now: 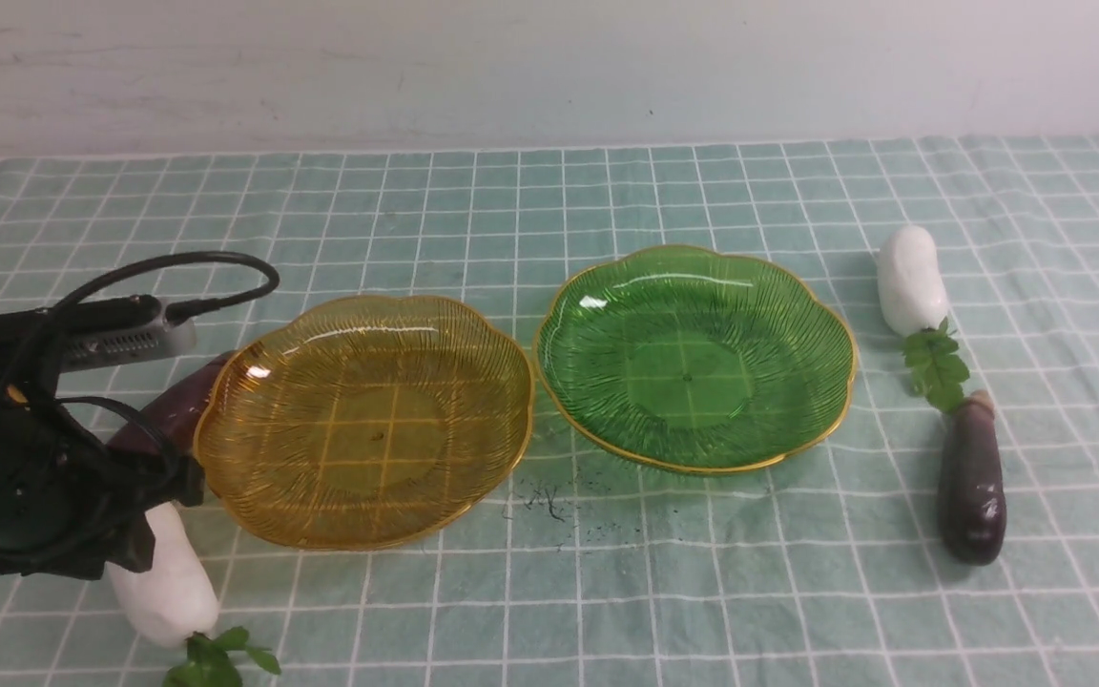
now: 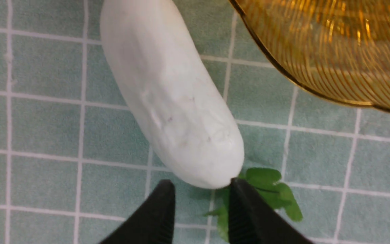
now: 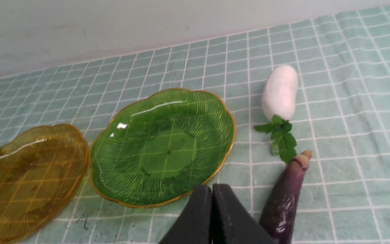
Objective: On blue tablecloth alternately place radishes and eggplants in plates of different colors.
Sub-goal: 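Pick up the white radish and place it in the left plate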
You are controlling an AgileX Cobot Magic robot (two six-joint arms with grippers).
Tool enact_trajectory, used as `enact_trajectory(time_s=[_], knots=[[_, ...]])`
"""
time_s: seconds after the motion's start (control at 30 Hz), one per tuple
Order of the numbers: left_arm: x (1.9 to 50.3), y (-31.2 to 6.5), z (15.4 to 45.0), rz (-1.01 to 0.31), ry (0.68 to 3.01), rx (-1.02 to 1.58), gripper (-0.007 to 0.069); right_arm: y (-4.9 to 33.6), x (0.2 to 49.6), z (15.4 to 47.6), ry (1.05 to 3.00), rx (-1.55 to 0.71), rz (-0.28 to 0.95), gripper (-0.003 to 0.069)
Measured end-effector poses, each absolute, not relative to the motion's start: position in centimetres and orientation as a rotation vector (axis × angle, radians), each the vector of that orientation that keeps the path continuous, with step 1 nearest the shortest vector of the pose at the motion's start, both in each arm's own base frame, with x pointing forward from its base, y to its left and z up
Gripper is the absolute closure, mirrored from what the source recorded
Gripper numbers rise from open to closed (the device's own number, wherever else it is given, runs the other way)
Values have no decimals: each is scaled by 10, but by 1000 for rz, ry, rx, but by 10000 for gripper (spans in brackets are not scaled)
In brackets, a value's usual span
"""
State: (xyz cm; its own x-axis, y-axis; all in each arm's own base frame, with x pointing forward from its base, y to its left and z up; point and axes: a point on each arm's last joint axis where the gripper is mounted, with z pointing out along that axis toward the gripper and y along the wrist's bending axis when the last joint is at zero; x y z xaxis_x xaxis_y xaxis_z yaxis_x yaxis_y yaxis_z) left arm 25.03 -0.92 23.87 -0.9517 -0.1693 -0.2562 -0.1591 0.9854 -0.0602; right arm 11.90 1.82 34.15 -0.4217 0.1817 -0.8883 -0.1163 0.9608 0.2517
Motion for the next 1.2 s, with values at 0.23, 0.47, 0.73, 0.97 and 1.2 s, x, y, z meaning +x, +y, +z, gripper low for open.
enact_trajectory(time_s=[0.23,0.47,0.73,0.97,1.2], knots=[[267,0,211,95,2882,-439,32,26,124,343,1960,-18,409,673],[284,-1,192,74,2872,-542,-52,28,125,349,1903,-13,463,673],[282,0,180,117,2926,-540,34,28,125,350,1885,4,472,673],[282,1,175,136,2962,-545,186,28,126,351,1877,11,473,673],[283,0,176,146,3022,-442,181,32,127,358,1906,-17,525,673]])
